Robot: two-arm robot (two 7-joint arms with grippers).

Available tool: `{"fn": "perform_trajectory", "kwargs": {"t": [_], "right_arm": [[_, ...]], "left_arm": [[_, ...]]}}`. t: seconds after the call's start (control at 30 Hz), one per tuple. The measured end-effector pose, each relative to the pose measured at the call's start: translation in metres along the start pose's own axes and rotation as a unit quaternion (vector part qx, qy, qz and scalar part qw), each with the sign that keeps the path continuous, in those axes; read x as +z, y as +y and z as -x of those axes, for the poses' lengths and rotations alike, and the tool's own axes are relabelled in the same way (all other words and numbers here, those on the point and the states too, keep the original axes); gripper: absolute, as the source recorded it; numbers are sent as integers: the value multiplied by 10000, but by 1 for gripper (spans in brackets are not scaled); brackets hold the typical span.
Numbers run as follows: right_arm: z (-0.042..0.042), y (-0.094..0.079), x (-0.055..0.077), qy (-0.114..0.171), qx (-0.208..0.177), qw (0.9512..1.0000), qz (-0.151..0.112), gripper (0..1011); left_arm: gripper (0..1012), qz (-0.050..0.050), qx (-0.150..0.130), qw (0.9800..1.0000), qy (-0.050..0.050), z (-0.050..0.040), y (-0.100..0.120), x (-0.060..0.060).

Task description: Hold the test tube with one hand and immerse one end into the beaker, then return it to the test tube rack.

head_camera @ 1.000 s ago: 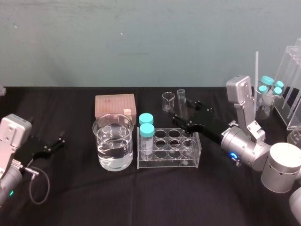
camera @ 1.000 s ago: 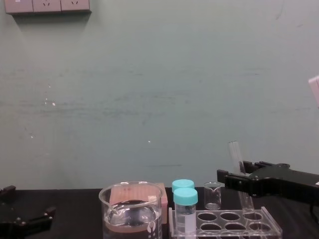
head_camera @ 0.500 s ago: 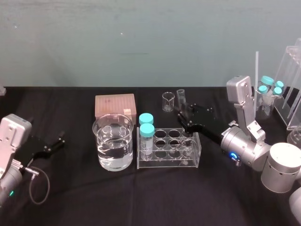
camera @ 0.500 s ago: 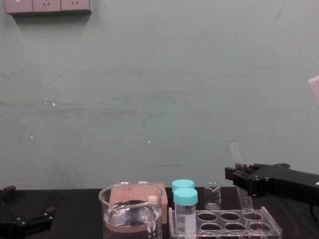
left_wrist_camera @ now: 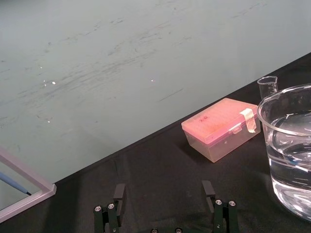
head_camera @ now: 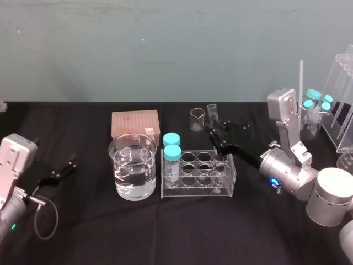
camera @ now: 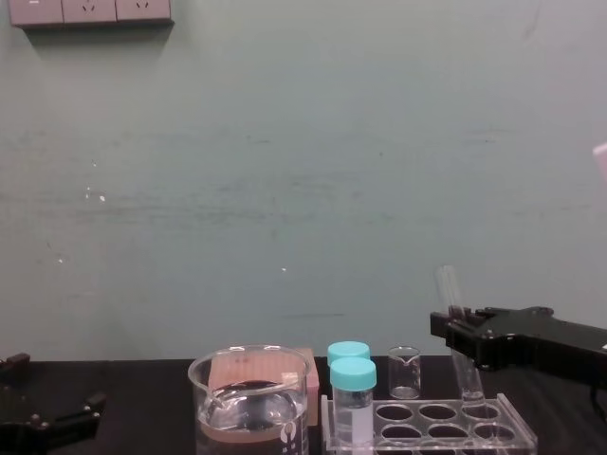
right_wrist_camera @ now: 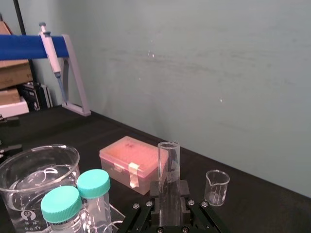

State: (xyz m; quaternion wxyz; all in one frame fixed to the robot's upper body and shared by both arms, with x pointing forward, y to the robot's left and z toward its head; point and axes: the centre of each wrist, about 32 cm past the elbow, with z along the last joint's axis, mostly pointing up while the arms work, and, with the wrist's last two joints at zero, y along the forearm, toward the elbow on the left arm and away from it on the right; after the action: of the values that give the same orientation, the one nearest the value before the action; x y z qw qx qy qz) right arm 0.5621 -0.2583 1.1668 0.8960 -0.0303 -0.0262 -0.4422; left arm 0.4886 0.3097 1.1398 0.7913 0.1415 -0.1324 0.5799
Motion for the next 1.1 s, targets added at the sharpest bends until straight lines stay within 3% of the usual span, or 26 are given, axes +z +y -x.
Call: {"fn": "perform_trajectory", "kwargs": {"t": [0.43, 0.67, 0.87, 1.1], "right_arm": [[19, -69, -79, 52, -9, 9989, -467, 227], [17, -94, -58, 57, -25, 9979, -649, 228], [-11, -107, 52, -50, 5, 9961, -876, 228], [-61, -122, 271, -185, 58, 9916, -1277, 227]], "left_arm": [[1000, 0, 0, 10000, 0, 0, 0, 0], [1000, 0, 0, 10000, 0, 0, 0, 0], [1000, 0, 0, 10000, 0, 0, 0, 0], [1000, 0, 0, 10000, 0, 0, 0, 0]]}}
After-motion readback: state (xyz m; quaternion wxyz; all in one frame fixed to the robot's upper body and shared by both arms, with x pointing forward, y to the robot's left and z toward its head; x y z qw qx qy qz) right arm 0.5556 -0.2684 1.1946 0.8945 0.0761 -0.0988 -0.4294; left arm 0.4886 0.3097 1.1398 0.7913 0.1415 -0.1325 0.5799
